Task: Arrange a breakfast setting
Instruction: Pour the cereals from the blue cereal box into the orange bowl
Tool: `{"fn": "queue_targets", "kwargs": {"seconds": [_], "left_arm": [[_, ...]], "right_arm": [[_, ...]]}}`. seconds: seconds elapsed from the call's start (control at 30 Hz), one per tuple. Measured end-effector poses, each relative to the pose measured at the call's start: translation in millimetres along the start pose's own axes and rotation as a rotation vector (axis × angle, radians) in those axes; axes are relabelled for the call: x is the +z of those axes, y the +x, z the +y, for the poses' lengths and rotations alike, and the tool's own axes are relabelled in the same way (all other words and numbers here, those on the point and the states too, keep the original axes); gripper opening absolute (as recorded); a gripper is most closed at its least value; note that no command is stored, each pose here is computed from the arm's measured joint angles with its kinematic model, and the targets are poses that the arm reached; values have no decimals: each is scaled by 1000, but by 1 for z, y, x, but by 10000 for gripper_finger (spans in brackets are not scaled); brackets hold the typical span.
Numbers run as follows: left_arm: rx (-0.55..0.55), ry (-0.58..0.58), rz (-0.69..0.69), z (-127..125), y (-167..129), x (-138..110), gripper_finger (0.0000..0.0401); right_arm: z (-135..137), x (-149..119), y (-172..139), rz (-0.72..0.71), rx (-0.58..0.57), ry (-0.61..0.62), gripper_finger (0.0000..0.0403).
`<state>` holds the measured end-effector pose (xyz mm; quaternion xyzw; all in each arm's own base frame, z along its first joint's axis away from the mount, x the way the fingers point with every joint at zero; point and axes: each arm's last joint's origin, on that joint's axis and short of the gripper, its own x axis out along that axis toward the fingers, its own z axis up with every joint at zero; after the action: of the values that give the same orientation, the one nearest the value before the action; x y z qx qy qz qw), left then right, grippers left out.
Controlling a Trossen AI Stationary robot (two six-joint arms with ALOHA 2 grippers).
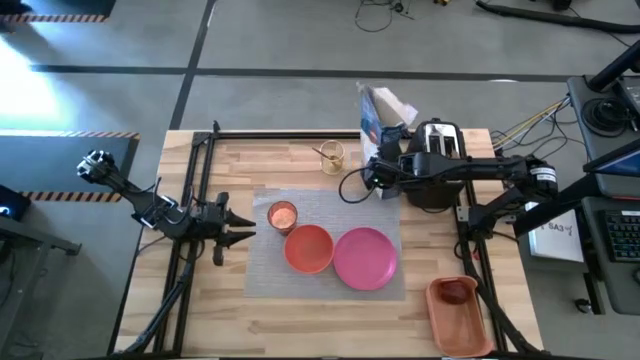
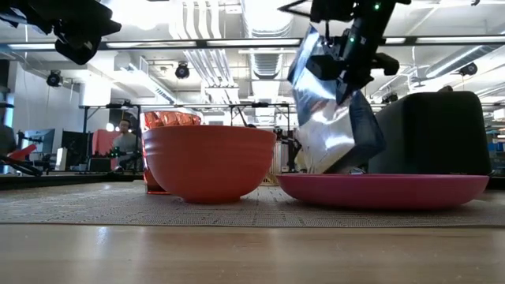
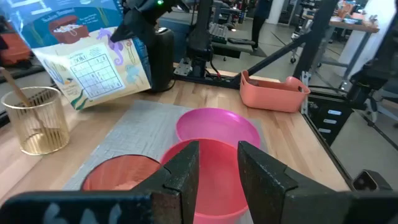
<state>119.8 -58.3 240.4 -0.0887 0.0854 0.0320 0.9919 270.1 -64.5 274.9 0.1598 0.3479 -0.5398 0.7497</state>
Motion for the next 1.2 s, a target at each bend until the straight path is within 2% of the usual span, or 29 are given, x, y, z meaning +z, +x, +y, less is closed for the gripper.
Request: {"fn": "queue_targets", "kwargs": {"seconds": [0.17,0.27,0.37,0.67,0.83,0.97,1.2], "left_arm": [[-3,-14,-4,0,0,0,93],[-3,-15,-6,0,-1,1,93],[-4,-26,-21,1,-3,3,93],[-17,-78,-95,8,-15,11,93],[-27,-74,-131,12,-22,15,93],[-35,-91,-163,15,-27,18,93],[-9,-97,-224,22,-38,23,93]], "right_arm": [[7,-1,-12,59,110,-16,17],[13,-4,-26,74,160,-100,17],[17,-3,-43,103,214,-132,17],[13,-3,-106,146,263,-195,17],[14,-6,-140,255,427,-252,17],[17,-12,-162,359,565,-246,17],[18,-34,-192,547,723,-317,17]]}}
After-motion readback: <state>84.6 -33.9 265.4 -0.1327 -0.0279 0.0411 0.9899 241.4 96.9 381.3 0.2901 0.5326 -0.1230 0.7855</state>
